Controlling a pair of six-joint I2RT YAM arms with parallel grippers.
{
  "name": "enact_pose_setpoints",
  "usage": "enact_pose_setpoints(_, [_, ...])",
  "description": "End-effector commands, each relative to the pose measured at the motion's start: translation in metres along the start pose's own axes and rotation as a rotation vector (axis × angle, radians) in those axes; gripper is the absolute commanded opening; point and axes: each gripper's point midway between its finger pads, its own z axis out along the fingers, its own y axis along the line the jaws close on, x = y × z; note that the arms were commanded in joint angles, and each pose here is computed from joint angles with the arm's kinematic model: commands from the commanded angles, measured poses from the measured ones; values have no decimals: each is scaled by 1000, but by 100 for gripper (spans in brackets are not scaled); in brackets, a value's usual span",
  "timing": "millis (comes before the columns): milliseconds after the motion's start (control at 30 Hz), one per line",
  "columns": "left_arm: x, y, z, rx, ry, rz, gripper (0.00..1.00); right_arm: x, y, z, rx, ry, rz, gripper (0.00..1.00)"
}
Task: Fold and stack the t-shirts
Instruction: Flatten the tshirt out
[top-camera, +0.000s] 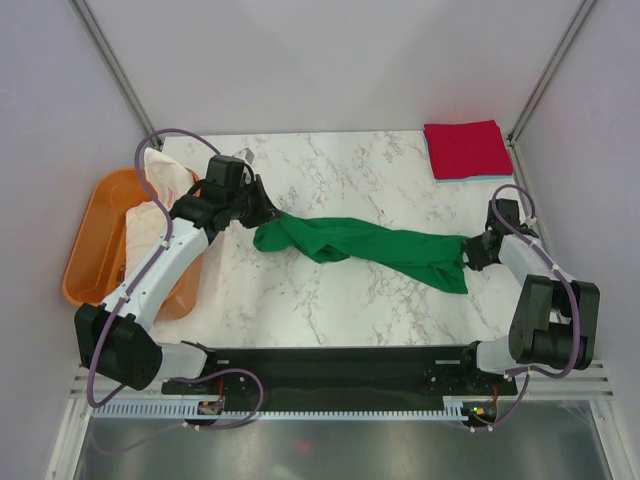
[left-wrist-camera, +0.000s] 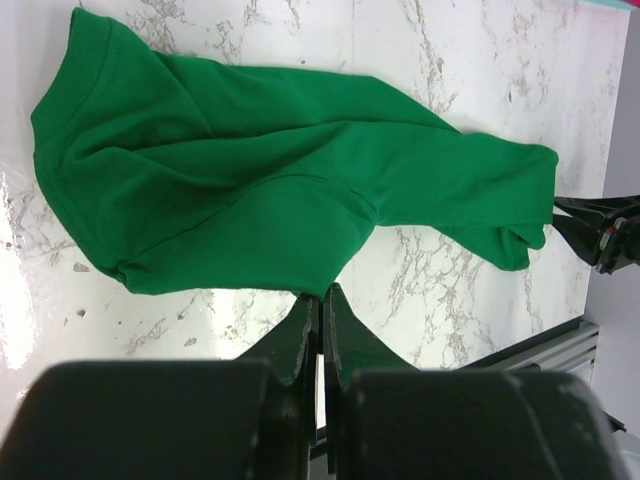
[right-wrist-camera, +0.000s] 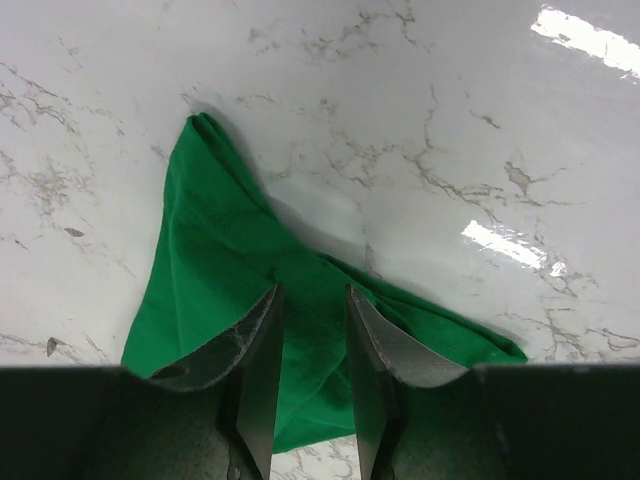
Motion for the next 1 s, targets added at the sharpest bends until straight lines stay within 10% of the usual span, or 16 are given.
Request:
enact_pose_setpoints(0, [-9, -9, -6, 51, -38, 51, 2, 3, 1, 7, -7, 8, 62, 39])
enact_pose_setpoints(700, [-6, -5, -3, 38, -41, 43, 2, 11, -22, 11, 18, 6, 45, 46])
enact_pose_setpoints(900, [-6, -4, 0, 32, -40, 42, 2, -2, -16, 13, 12, -49, 12, 1])
enact_pose_setpoints(967, [-11, -6, -1, 34, -51, 43, 2, -14, -13, 7, 10, -99, -1, 0])
